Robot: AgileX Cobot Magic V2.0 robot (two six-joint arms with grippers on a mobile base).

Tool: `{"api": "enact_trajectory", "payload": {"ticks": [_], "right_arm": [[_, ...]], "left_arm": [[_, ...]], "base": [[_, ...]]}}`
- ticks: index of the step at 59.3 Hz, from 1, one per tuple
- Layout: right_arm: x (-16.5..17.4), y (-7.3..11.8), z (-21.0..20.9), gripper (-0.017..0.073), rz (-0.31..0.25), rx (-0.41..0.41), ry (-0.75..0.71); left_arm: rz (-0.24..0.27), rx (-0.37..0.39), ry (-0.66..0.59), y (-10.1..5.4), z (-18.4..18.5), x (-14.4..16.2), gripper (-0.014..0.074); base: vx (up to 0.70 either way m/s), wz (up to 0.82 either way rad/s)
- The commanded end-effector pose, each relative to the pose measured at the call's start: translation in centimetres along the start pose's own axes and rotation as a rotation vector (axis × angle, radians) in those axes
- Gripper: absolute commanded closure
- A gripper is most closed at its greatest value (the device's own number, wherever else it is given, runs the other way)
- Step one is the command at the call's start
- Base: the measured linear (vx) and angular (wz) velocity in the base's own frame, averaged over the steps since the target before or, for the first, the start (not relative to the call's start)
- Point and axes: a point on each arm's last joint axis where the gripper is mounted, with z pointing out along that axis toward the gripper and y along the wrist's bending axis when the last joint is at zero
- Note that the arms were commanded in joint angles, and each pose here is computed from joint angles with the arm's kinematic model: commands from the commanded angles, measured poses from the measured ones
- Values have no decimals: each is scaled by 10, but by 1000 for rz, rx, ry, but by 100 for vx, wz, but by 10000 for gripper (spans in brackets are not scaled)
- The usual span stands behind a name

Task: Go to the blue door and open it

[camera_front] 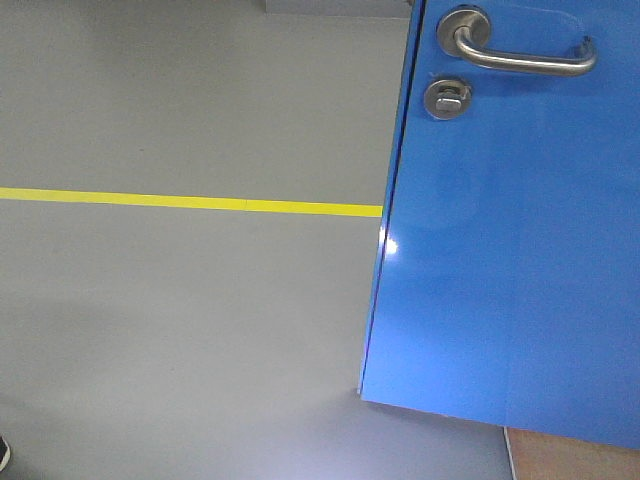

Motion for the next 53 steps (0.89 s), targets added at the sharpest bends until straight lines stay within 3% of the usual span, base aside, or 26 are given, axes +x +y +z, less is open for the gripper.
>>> {"api": "enact_trajectory", "payload": {"ticks": [1, 14, 23, 34, 53], "right_arm": [[-11, -6, 1, 547, -40, 68, -46], [5, -14, -1, 547, -16, 150, 42], [34, -12, -8, 547, -3, 136, 12], [55, -11, -2, 547, 65, 116, 0], [68, -11, -1, 547, 75, 120, 56]], "left_arm": [[-8, 7, -124, 0, -4, -17, 521], [-8, 7, -124, 0, -4, -17, 521], [-8, 7, -125, 0, -4, -17, 521], [-8, 7, -124, 0, -4, -17, 521], [-8, 7, -123, 0, -4, -17, 521]], "base": [[0, 0], [0, 0], [0, 0], [0, 0], [0, 0]]}}
